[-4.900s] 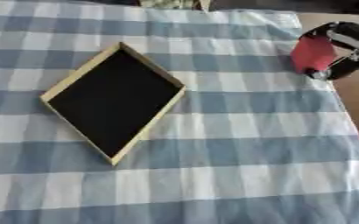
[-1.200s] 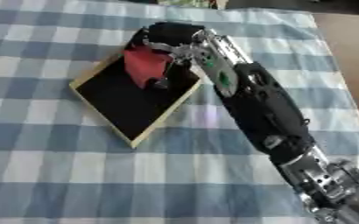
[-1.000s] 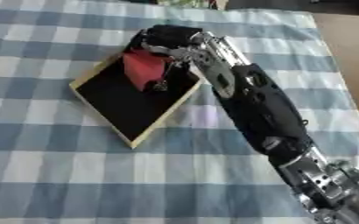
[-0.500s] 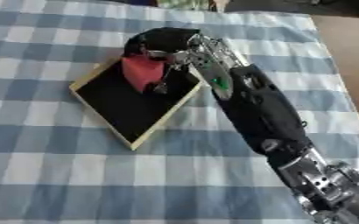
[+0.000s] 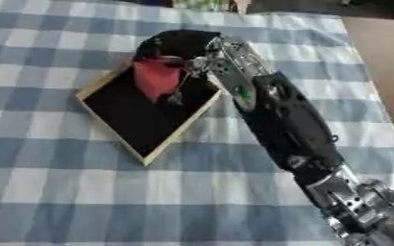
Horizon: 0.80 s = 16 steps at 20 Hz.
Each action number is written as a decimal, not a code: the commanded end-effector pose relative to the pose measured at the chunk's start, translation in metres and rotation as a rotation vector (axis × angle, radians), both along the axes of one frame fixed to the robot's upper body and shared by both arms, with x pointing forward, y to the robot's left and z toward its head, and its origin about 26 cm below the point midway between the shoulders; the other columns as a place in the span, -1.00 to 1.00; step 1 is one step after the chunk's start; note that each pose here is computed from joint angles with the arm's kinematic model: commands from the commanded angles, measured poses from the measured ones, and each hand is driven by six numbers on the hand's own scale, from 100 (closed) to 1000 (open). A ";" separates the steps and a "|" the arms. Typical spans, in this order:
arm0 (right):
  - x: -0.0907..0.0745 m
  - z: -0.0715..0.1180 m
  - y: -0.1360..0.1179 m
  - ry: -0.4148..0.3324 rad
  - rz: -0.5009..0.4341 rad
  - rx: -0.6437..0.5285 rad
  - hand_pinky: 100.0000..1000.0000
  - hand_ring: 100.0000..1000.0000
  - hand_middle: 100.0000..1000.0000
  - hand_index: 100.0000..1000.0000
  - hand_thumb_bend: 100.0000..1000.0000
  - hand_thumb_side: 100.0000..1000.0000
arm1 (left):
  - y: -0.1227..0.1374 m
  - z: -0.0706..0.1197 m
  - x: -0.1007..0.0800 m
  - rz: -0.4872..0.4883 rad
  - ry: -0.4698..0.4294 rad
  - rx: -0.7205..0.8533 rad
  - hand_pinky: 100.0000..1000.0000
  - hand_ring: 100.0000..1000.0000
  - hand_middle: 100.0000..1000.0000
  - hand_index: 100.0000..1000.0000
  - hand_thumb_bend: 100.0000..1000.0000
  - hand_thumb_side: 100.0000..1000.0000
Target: Pick up objects on the table and place them in the box.
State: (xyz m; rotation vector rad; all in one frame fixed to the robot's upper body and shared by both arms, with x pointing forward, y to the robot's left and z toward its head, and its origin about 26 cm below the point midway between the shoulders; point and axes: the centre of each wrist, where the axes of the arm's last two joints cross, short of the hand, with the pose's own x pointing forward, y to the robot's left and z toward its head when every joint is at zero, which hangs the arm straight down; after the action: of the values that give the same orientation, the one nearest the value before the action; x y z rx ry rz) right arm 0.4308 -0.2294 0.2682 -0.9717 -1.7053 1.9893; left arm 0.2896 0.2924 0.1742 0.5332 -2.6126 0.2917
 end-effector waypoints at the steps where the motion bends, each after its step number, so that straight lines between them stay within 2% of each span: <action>1: -0.009 0.025 -0.005 -0.055 0.016 0.034 0.85 0.84 0.71 0.87 -0.51 -0.65 | 0.002 0.006 -0.002 -0.003 -0.016 0.014 0.62 0.63 0.48 0.30 -0.95 0.58; 11: -0.035 0.059 -0.013 -0.091 0.055 0.173 0.79 0.82 0.72 0.88 -0.60 -0.65 | 0.002 0.005 -0.002 -0.007 -0.013 0.014 0.62 0.64 0.48 0.30 -0.95 0.58; 13: -0.038 0.061 -0.013 -0.084 0.065 0.163 0.81 0.84 0.73 0.89 -0.57 -0.59 | 0.001 0.006 -0.002 -0.009 -0.013 0.015 0.62 0.64 0.48 0.30 -0.95 0.58; 16: -0.037 0.057 -0.012 -0.053 0.065 0.140 0.82 0.84 0.72 0.88 -0.57 -0.60 | 0.001 0.006 -0.002 -0.009 -0.015 0.014 0.62 0.64 0.48 0.29 -0.96 0.58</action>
State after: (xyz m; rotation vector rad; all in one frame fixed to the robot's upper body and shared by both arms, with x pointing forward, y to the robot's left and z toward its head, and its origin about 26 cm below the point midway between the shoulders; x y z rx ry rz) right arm 0.3997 -0.2371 0.3123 -0.9030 -1.8917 1.8580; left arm 0.2894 0.2924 0.1738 0.5264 -2.6104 0.2898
